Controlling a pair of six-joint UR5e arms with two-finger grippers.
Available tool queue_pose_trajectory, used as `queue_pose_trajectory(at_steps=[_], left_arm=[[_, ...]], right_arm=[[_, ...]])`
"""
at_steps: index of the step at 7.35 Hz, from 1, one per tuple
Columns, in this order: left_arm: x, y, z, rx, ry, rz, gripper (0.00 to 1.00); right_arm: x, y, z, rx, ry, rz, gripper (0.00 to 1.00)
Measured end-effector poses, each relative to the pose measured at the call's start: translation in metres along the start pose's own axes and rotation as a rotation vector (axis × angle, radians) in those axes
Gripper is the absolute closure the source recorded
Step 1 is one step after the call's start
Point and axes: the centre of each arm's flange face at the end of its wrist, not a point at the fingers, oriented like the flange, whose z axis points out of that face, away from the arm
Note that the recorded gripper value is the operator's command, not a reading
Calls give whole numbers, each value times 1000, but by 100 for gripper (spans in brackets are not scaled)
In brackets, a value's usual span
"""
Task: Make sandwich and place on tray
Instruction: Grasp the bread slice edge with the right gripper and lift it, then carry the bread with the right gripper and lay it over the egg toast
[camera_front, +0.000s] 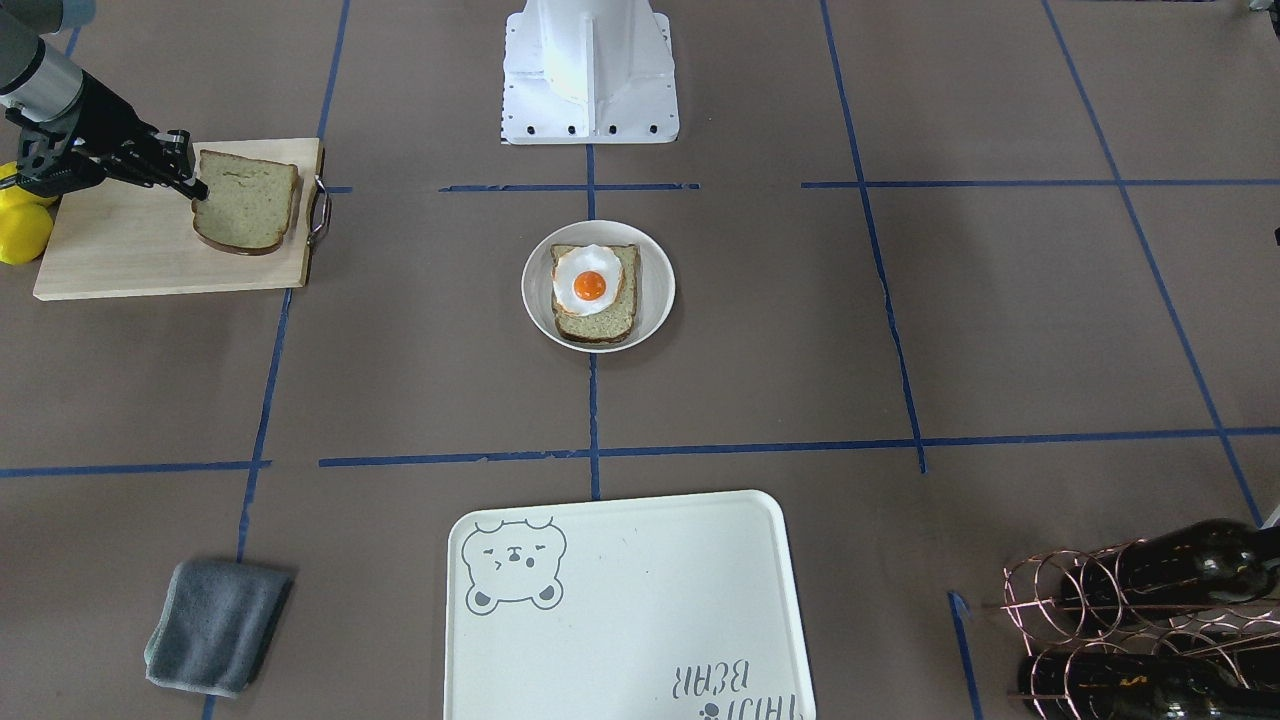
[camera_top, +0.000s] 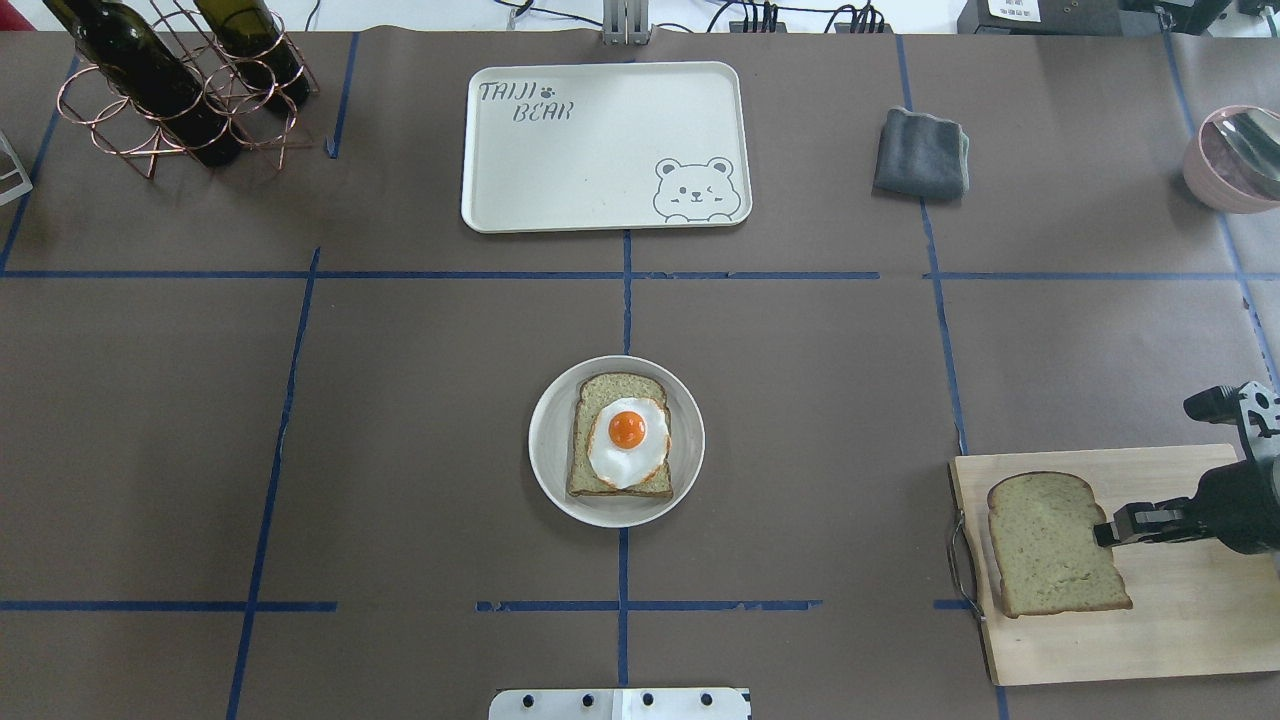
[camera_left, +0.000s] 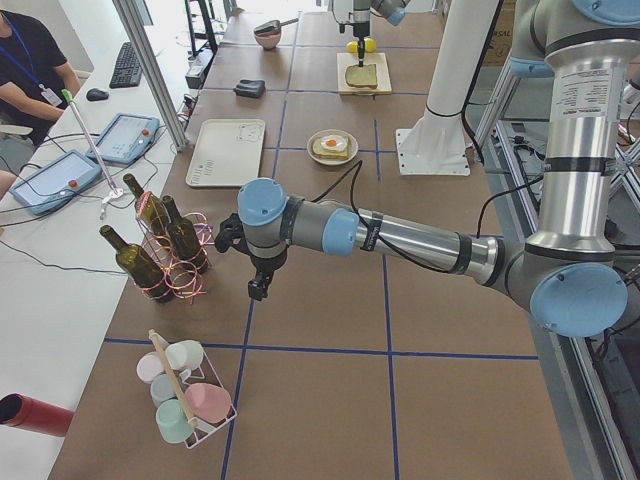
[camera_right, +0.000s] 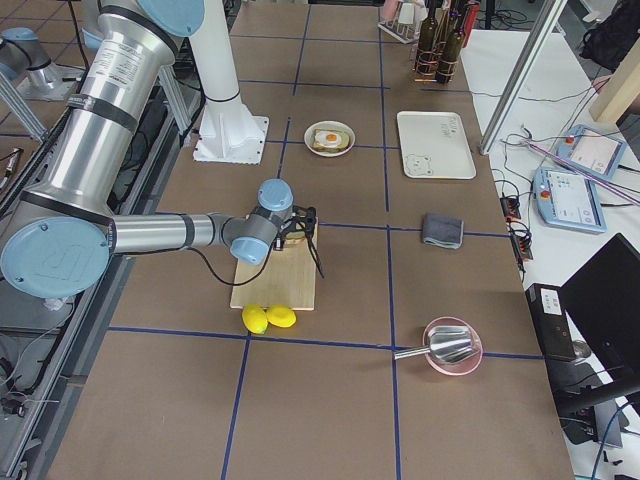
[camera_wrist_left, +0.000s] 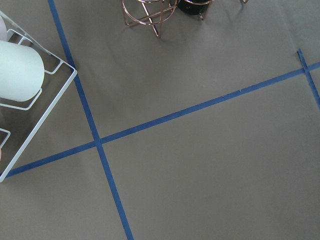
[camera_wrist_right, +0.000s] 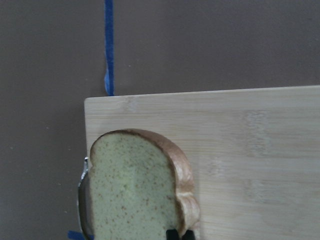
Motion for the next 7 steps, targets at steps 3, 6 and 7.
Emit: queue_pose_trajectory(at_steps=[3, 6, 7], left_arm=[[2, 0, -2, 4, -2, 5, 0], [2, 1, -3, 5, -2, 5, 0], [2, 2, -3, 4, -2, 4, 0]], right_arm=[[-82, -33, -2, 52, -142, -61, 100], [-228, -112, 35, 74, -329, -10, 100], [-272, -134, 60, 55, -355, 14, 100]])
